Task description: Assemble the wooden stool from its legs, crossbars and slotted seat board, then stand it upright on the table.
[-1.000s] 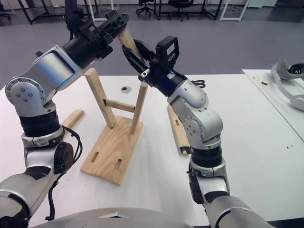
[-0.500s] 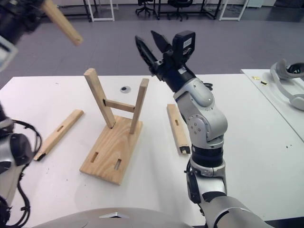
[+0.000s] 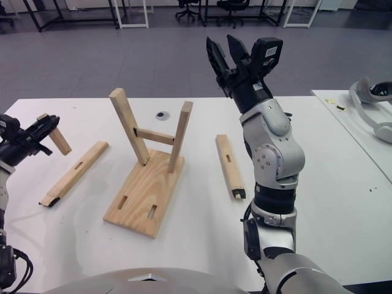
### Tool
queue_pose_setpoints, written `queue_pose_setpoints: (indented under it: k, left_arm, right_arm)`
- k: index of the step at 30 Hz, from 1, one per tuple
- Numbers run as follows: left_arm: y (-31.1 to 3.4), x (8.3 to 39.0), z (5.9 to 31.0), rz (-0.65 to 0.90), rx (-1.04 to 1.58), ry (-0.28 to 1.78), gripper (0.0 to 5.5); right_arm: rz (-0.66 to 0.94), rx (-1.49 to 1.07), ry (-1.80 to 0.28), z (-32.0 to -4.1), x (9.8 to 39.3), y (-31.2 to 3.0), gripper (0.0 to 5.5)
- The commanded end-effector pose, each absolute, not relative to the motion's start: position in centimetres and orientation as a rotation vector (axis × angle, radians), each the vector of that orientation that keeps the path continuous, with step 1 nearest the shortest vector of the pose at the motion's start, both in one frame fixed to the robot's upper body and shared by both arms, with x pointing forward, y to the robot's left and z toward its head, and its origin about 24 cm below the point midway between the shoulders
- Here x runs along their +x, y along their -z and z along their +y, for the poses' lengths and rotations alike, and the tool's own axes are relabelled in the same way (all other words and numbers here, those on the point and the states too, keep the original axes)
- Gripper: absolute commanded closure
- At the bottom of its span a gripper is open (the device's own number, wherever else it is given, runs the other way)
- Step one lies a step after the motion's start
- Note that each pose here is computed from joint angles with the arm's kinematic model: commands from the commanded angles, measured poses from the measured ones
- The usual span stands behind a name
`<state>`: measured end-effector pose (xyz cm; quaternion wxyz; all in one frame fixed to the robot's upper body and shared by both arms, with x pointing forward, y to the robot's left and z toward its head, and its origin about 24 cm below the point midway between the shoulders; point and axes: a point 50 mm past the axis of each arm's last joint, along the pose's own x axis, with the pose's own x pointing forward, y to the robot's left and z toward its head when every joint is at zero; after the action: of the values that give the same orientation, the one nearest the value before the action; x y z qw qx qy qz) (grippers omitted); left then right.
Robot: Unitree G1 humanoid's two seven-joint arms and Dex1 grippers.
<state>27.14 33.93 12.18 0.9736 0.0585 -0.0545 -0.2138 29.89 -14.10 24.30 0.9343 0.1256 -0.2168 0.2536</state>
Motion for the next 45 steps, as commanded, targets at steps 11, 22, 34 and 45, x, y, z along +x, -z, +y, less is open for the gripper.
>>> queue_pose_setpoints:
  k: [11,22,34,45]
  left_arm:
    - [-9.6,25.8,31.5,-0.125,0.082,0.439,5.09]
    - [-9.2,26.5,32.2,-0.118,0.126,0.395,5.09]
    - [-7.4,25.0,32.6,-0.087,0.101,0.36,5.09]
    - [-8.0,25.4,31.5,-0.118,0.103,0.388,5.09]
  right_arm:
    - [-0.455,0.239,-0.525,-14.4,30.3,-25.2,2.85]
    - [-0.474,0.245,-0.518,-14.3,30.4,-25.3,2.85]
    - [-0.478,0.243,-0.51,-14.4,30.5,-25.3,2.85]
    - [-0.468,0.245,-0.509,-14.3,30.3,-25.0,2.85]
